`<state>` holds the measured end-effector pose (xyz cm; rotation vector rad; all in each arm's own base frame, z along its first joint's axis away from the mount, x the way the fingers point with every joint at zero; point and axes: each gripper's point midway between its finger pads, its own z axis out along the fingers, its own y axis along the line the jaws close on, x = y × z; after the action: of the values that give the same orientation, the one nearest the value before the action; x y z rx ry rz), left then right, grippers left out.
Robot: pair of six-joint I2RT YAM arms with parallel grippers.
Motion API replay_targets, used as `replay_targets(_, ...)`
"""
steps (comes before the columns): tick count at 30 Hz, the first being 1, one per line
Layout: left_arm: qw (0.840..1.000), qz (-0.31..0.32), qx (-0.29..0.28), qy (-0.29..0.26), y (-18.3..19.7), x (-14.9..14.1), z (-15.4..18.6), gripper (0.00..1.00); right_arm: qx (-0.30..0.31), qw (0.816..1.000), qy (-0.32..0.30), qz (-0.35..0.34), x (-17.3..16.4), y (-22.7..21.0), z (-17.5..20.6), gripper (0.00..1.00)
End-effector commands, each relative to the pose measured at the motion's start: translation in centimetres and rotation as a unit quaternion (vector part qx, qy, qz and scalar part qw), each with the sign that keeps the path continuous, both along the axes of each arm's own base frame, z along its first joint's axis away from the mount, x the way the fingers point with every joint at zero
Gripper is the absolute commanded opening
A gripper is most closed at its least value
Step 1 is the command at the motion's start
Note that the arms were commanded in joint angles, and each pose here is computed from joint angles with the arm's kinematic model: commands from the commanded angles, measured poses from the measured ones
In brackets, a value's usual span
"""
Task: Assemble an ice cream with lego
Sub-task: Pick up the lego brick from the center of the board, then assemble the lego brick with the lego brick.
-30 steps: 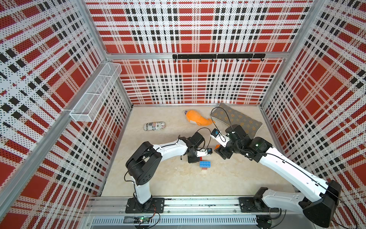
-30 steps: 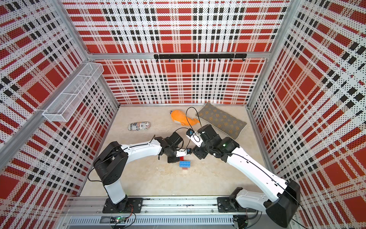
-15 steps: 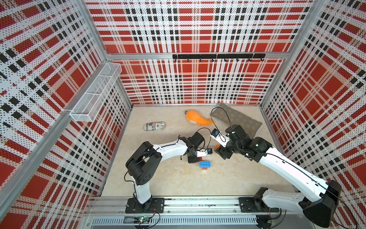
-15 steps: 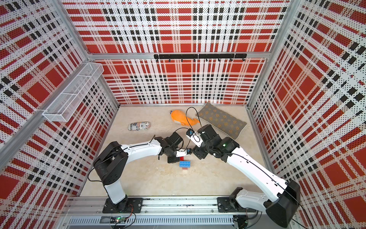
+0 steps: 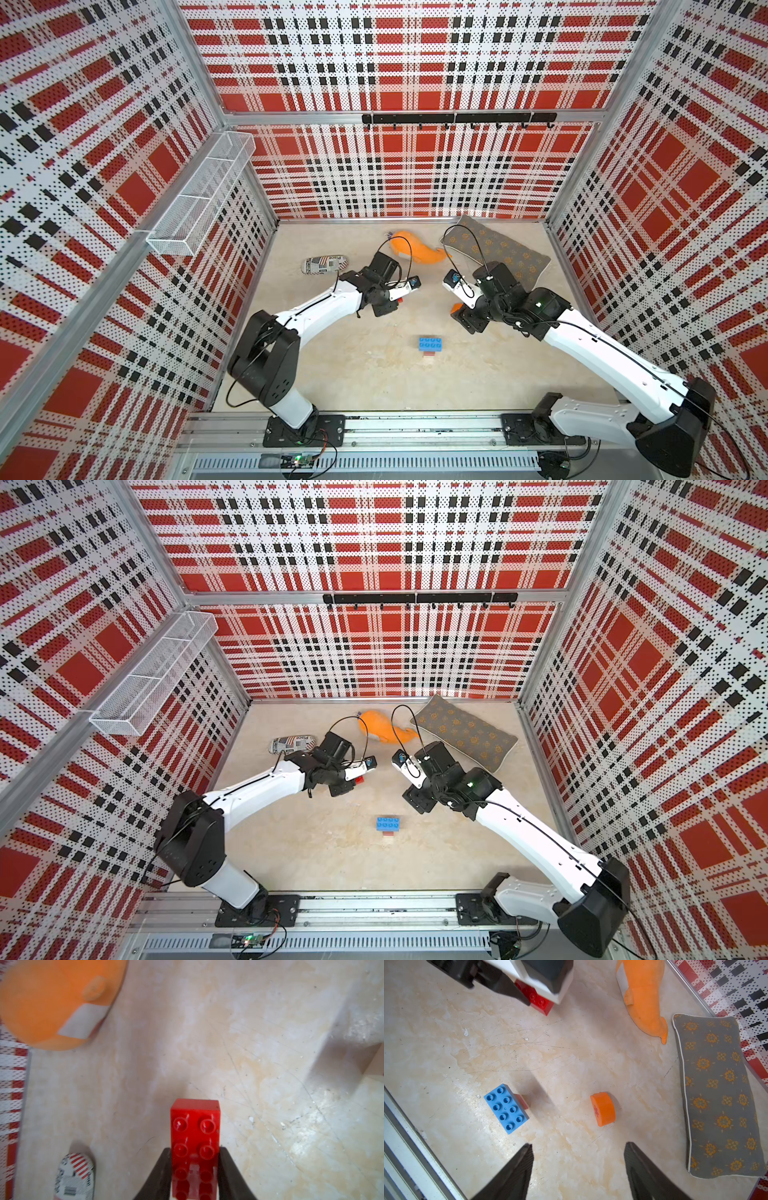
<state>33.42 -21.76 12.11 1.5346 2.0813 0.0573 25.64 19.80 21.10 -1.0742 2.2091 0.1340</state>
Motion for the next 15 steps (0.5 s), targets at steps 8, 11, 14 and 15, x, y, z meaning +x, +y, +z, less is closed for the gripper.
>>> replay_targets(8, 0.995, -0.092, -0.038, -0.031, -5.5, -4.6, 6.2, 0.09, 0.045, 0.989, -0.028, -0.140, 3.4, -6.4, 2.9, 0.73)
replay_targets(11, 0.992, -0.121, -0.020, -0.009, -7.0, -6.8, 5.6, 0.07, 0.051, 0.984, -0.033, -0.167, 3.8, -8.0, 3.2, 0.73)
replay_targets(14, 0.988, -0.151, 0.005, 0.015, -8.1, -8.9, 4.6, 0.05, 0.051, 0.980, -0.036, -0.187, 4.2, -9.2, 3.3, 0.73)
replay_targets(15, 0.987, -0.159, 0.015, 0.021, -8.3, -9.6, 4.3, 0.05, 0.051, 0.979, -0.035, -0.193, 4.3, -9.5, 3.3, 0.73)
